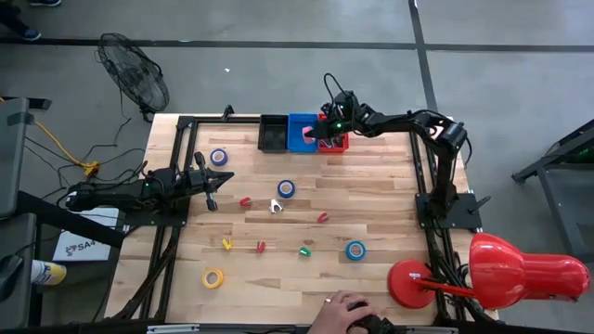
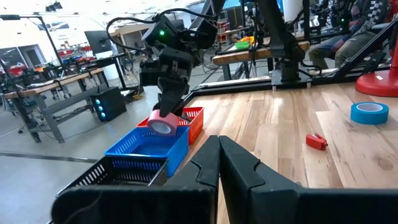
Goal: Pick and place Stapler, Stapler remover, tape
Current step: Put the pink tape into the blue bin, then put the light blue tape into the blue bin
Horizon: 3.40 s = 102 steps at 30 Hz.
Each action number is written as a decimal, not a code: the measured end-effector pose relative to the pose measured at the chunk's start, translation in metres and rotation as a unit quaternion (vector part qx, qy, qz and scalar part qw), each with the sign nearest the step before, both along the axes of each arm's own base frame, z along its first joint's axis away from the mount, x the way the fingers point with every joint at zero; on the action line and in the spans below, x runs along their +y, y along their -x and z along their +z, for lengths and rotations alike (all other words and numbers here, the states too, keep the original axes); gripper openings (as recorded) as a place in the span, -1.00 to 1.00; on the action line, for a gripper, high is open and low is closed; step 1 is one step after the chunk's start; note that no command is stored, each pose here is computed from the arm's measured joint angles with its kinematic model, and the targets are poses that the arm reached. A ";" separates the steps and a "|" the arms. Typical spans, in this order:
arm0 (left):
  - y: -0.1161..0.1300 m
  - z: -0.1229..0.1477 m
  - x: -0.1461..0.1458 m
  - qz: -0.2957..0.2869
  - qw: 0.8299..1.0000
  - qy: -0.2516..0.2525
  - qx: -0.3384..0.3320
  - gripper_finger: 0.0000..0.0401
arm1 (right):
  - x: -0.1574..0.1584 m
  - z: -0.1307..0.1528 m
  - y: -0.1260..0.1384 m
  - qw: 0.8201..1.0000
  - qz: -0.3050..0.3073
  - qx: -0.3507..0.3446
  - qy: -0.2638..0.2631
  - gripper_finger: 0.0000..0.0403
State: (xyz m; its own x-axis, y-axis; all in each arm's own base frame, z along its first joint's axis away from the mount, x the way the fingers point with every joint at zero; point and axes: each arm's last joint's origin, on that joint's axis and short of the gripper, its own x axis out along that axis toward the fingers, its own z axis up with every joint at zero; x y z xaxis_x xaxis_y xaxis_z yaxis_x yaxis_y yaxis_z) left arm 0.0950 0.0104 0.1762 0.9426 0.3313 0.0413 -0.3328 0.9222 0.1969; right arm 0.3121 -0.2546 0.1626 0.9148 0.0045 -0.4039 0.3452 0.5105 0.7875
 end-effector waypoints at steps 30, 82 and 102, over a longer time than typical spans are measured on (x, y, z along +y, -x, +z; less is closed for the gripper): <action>0.000 0.000 0.000 0.000 1.000 0.000 0.000 -0.99 | 0.000 -0.003 0.001 1.000 -0.012 0.017 0.004 -0.39; 0.000 0.000 0.000 0.000 1.000 0.000 0.000 -0.99 | -0.004 0.015 -0.008 0.998 0.037 0.032 0.040 0.09; 0.000 0.000 0.000 0.000 1.000 0.000 0.000 -0.99 | 0.008 0.042 -0.023 0.955 0.114 0.189 0.200 0.08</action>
